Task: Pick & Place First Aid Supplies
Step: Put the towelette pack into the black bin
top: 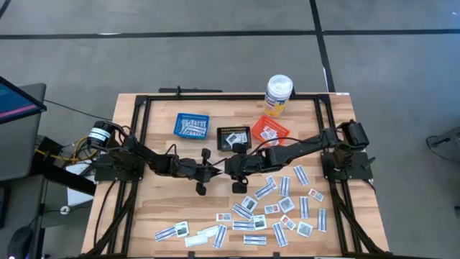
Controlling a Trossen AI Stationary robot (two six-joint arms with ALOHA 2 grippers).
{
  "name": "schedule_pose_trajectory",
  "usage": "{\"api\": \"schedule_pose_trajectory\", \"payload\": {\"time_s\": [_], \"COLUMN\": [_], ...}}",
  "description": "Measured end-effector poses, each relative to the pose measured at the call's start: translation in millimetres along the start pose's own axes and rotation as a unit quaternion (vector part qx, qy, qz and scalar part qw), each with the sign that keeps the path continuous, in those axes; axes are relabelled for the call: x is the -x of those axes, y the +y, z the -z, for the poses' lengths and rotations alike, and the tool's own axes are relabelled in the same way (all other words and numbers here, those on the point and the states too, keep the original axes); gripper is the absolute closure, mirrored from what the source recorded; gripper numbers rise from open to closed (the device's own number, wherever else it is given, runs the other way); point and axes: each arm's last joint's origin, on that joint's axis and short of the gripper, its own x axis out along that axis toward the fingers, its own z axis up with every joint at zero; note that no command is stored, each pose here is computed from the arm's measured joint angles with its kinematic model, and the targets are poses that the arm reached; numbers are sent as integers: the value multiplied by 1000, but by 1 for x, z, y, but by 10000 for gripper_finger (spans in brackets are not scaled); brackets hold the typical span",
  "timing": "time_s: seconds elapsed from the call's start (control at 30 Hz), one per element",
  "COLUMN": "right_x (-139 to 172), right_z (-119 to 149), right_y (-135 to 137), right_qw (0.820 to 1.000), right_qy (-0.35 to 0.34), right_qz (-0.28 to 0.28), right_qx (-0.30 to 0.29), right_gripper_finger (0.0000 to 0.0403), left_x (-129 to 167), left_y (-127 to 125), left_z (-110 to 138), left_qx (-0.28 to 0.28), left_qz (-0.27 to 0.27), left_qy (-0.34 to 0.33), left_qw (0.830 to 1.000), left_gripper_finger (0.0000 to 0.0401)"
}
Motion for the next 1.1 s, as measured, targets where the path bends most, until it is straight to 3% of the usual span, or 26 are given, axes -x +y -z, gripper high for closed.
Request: {"api": "schedule_pose_trajectory", "payload": {"time_s": [0.23,0.43,0.6,0.8,1.1], "right_x": [0,-1,-3,-2,-1], "right_z": [-1,-2,-2,-2,-2], "right_y": [-1,-5,-11,-10,-7], "right_qw": [1000,1000,1000,1000,1000], "right_qy": [-4,-11,-9,-8,-8], "right_qz": [1,4,9,9,10], "right_qx": [-1,4,-25,-22,-23], "right_gripper_finger": [278,271,309,390,399], "left_x": [0,0,1,1,1], "left_y": [5,6,7,7,8], "left_z": [-7,-8,-9,-9,-9], "left_qx": [13,14,16,17,26], "left_qz": [-41,-43,-47,-49,-62], "left_qy": [-27,-32,-36,-37,-30], "left_qw": [999,998,998,998,997], "left_gripper_finger": [386,390,385,386,370]}}
